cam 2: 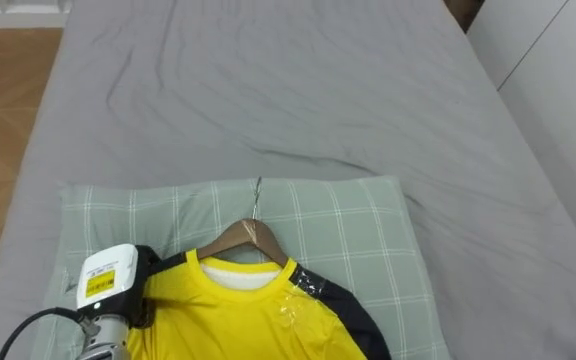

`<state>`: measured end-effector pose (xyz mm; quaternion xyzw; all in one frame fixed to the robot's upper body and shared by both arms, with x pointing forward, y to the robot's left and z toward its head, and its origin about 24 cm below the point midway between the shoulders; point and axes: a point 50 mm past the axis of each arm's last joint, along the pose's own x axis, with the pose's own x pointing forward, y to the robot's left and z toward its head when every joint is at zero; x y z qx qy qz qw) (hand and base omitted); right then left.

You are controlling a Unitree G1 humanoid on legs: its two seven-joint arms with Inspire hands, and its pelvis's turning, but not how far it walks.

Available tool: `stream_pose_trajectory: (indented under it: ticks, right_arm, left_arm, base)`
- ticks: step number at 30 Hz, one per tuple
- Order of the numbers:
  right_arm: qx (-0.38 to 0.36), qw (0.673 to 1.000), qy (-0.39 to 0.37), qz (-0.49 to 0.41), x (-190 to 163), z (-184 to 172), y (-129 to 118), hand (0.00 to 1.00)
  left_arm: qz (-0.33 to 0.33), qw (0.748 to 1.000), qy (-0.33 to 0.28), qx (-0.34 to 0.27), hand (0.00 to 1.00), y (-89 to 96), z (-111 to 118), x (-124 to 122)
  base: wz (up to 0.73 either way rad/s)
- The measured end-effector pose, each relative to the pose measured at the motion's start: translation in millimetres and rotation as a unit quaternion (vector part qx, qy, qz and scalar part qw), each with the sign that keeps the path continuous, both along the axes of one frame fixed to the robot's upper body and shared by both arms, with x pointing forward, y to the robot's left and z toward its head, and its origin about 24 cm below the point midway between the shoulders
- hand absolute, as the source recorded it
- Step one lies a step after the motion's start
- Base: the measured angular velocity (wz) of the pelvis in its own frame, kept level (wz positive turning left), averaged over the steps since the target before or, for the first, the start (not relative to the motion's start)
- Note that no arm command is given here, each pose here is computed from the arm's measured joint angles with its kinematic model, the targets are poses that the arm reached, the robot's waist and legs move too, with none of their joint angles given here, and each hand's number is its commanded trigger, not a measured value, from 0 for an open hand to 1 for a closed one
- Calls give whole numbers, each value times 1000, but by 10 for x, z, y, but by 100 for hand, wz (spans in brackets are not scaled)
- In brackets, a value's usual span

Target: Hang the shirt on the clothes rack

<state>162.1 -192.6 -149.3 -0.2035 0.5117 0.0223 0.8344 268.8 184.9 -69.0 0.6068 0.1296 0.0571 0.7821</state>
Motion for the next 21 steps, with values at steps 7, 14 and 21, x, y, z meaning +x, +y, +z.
stream_pose_trajectory:
  ticks: [7, 14, 21]
  right_arm:
    - [-2, 1000, -1, 6, 6, 2, 8, 0]
    - [-2, 1000, -10, 1, 28, 12, 17, 0]
    - [-2, 1000, -16, -16, 56, 24, 10, 0]
  left_arm:
    - [1, 1000, -1, -5, 100, -1, -1, -4]
    - [-5, 1000, 0, -12, 100, -25, 0, 1]
    - [-26, 999, 18, -21, 100, -115, -55, -38]
  base:
    - [-2]
    - [18]
    - [-36]
